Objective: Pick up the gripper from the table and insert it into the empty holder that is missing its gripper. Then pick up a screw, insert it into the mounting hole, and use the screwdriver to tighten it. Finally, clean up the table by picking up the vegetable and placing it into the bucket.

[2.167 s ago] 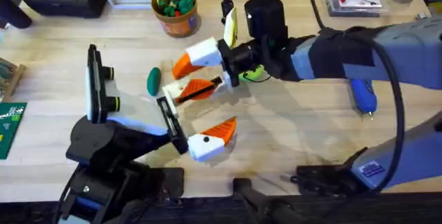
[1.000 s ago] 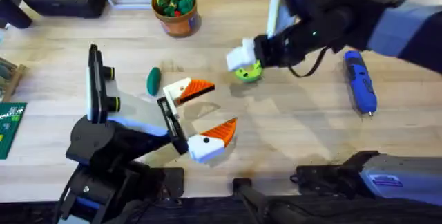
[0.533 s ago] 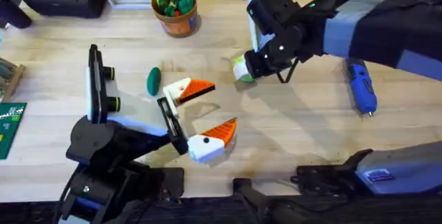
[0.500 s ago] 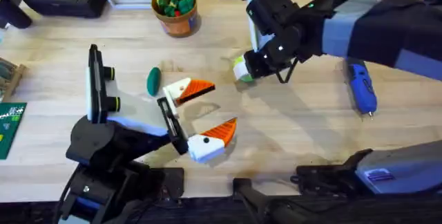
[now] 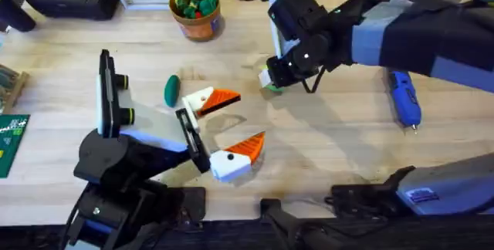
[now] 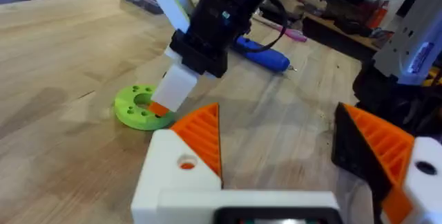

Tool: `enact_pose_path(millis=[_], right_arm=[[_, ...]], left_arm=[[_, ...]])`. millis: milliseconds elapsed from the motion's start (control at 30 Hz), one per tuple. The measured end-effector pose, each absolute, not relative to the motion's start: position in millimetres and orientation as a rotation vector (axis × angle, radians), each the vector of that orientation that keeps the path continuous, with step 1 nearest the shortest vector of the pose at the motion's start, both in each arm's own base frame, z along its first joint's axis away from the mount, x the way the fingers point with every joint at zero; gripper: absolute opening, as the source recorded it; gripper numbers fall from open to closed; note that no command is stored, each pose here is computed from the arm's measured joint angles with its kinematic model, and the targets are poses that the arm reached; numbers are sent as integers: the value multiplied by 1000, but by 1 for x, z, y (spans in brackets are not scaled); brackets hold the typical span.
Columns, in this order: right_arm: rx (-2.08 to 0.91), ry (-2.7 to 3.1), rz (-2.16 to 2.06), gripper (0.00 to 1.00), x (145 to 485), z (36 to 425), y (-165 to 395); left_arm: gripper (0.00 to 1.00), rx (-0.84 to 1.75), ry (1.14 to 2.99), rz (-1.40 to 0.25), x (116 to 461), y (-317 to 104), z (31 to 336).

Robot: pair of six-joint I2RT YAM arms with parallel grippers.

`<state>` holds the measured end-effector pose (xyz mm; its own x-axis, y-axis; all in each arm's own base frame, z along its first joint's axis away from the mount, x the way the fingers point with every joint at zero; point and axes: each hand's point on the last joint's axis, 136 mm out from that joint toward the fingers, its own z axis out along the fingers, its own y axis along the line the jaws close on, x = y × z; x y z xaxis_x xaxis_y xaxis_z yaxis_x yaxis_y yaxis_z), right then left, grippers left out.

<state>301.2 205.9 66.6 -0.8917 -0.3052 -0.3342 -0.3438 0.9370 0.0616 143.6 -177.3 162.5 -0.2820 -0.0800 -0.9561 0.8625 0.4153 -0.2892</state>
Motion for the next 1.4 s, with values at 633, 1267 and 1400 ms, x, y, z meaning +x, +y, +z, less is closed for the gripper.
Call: enact_pose_path(millis=[633,1267,1400], right_arm=[[-512,2780,136,10,299,57,209],[-512,2836,92,7,293,110,193],[-529,2829,92,7,293,142,193]], left_arm=[[986,710,1584,-1084,144,-177,162],[985,722,1574,-1071,144,-177,163],[985,745,1558,-1048,144,-177,163]])
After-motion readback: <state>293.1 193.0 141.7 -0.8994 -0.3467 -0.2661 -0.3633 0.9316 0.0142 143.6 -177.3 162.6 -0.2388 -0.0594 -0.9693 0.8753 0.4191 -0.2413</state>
